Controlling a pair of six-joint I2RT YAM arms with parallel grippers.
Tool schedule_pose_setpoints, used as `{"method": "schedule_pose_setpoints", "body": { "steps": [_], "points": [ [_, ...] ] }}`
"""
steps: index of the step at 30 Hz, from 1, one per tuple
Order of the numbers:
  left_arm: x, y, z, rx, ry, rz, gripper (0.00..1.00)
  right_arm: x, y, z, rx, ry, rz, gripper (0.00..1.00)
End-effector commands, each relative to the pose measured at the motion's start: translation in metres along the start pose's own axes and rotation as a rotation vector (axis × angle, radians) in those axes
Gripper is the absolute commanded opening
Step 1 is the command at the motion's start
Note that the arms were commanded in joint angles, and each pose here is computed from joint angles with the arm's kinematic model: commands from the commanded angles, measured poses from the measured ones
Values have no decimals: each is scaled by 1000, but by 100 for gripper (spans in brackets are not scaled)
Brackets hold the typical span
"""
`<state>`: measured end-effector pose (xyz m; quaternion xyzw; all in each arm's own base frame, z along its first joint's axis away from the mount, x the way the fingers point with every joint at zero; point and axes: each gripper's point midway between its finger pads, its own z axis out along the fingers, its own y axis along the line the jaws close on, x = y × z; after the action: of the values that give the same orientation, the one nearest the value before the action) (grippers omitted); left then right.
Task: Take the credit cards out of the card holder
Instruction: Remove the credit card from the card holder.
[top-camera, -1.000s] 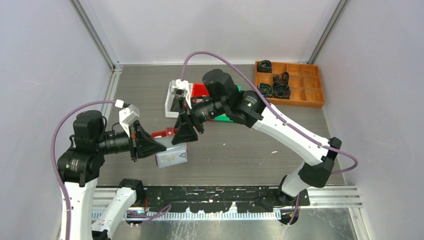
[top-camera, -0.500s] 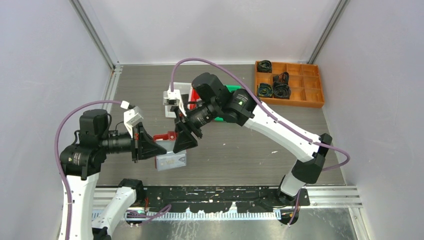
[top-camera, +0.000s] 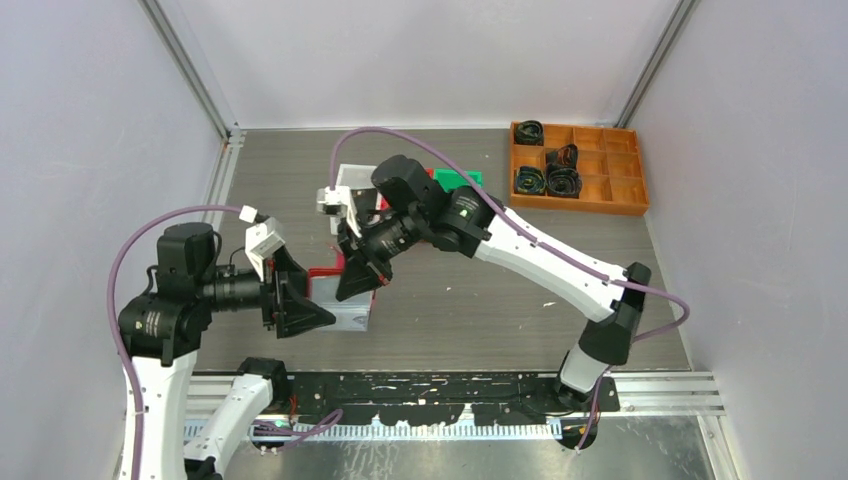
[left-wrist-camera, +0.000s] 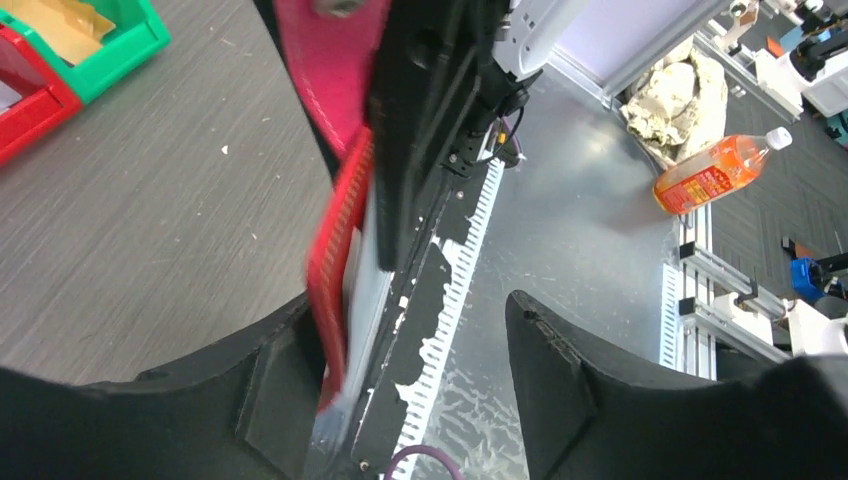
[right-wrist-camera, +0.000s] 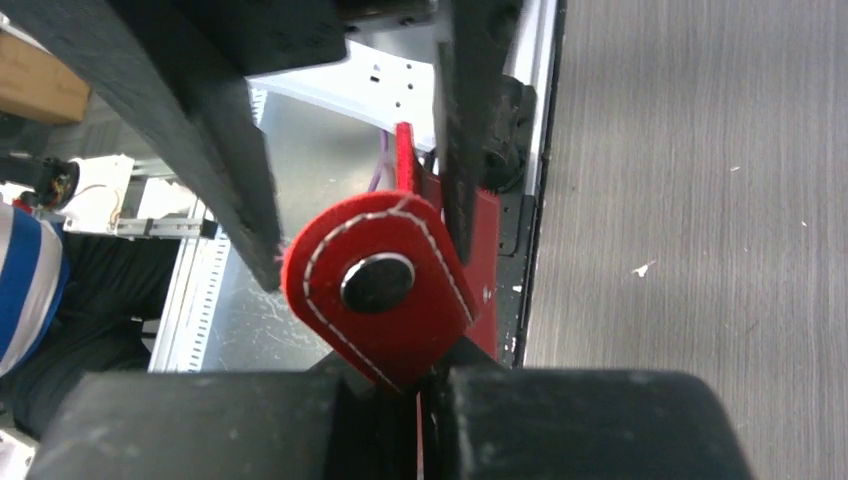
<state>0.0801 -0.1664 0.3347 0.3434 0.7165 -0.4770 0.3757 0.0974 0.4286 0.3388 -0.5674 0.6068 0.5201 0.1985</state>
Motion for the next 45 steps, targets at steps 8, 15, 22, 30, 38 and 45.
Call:
{"method": "schedule_pose_setpoints", "body": {
  "steps": [8,15,22,30,38,45],
  "points": [
    [-15,-3,5,6,-150,-17,66,-85,54,-92,-199,-641,-44,1],
    [-24,0,7,13,-179,-84,60,-86,52,-95,-187,-687,-12,1],
    [-37,-8,4,16,-243,-95,39,-82,36,-97,-130,-805,30,1],
    [-48,-10,1,-10,-278,-99,12,-76,23,-100,-67,-863,64,3],
    [-36,6,1,-83,-211,-19,0,-58,20,-80,-79,-679,41,41],
    [-16,3,-1,-61,-86,15,1,-40,11,-60,-68,-399,31,47]
  ]
}}
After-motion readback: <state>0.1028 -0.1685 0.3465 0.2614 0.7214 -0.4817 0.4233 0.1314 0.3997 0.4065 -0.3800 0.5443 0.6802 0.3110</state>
